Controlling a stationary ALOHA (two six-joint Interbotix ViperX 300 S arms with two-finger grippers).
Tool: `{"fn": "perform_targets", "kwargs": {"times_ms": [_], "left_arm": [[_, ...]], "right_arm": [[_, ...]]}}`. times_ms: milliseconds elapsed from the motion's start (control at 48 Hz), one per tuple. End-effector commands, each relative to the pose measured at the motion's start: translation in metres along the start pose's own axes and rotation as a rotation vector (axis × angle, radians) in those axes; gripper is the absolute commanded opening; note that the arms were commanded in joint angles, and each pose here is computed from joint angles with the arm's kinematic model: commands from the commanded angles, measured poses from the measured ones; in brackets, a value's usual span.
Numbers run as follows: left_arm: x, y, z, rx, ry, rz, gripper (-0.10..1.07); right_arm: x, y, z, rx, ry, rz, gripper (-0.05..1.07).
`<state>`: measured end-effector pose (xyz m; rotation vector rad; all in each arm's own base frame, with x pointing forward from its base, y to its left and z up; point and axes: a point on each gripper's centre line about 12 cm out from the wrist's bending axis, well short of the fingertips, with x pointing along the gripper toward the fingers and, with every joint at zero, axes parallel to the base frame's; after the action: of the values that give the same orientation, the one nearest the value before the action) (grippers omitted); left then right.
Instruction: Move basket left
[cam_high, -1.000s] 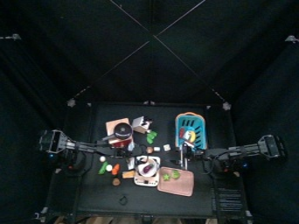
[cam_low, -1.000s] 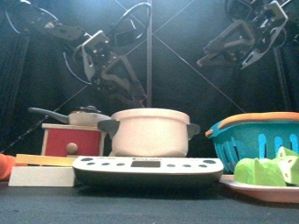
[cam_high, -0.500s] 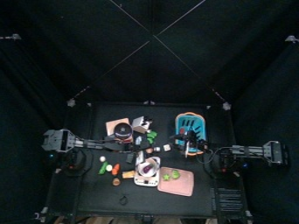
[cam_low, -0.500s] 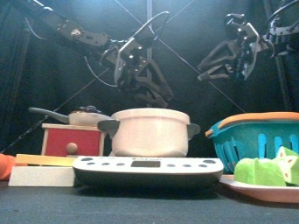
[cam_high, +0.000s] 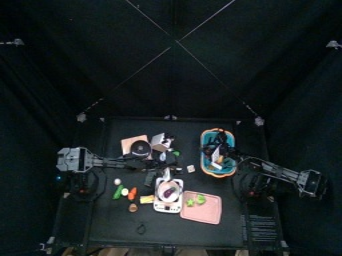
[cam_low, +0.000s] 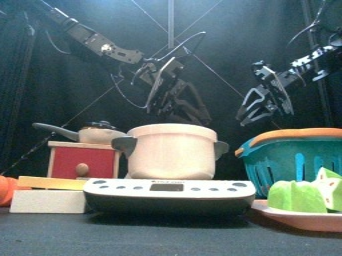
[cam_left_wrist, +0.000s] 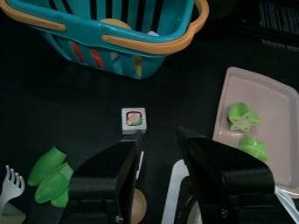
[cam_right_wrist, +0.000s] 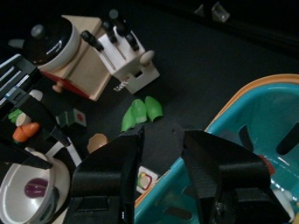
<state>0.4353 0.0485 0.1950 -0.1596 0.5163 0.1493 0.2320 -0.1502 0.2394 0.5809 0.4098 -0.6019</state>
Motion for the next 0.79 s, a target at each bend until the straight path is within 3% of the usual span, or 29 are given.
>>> {"fn": "perform_targets", "kwargs": {"times_ms": [0, 208, 417, 583, 771], "left_arm": [[-0.017, -0.015, 0.009, 0.008, -0.04, -0.033, 0.77], [-0.031, -0.032, -0.009, 0.033, -0.047, -0.073, 0.77], [-0.05, -0.027, -0.014, 0.029, -0.087, -0.069, 0.77], [-0.066, -0.019, -0.02, 0.024, -0.134, -0.055, 0.77], [-0.089, -0.009, -0.024, 0.013, -0.164, -0.039, 0.77]], "right_arm": [[-0.002, -0.001, 0.018, 0.009, 0.02, 0.001, 0.73], [-0.009, -0.006, 0.027, 0.083, 0.159, -0.011, 0.73], [-0.021, -0.015, 0.037, 0.142, 0.279, -0.135, 0.73], [-0.024, -0.019, 0.036, 0.124, 0.267, -0.257, 0.73], [-0.014, -0.007, 0.032, 0.184, 0.238, -0.262, 0.73]]}}
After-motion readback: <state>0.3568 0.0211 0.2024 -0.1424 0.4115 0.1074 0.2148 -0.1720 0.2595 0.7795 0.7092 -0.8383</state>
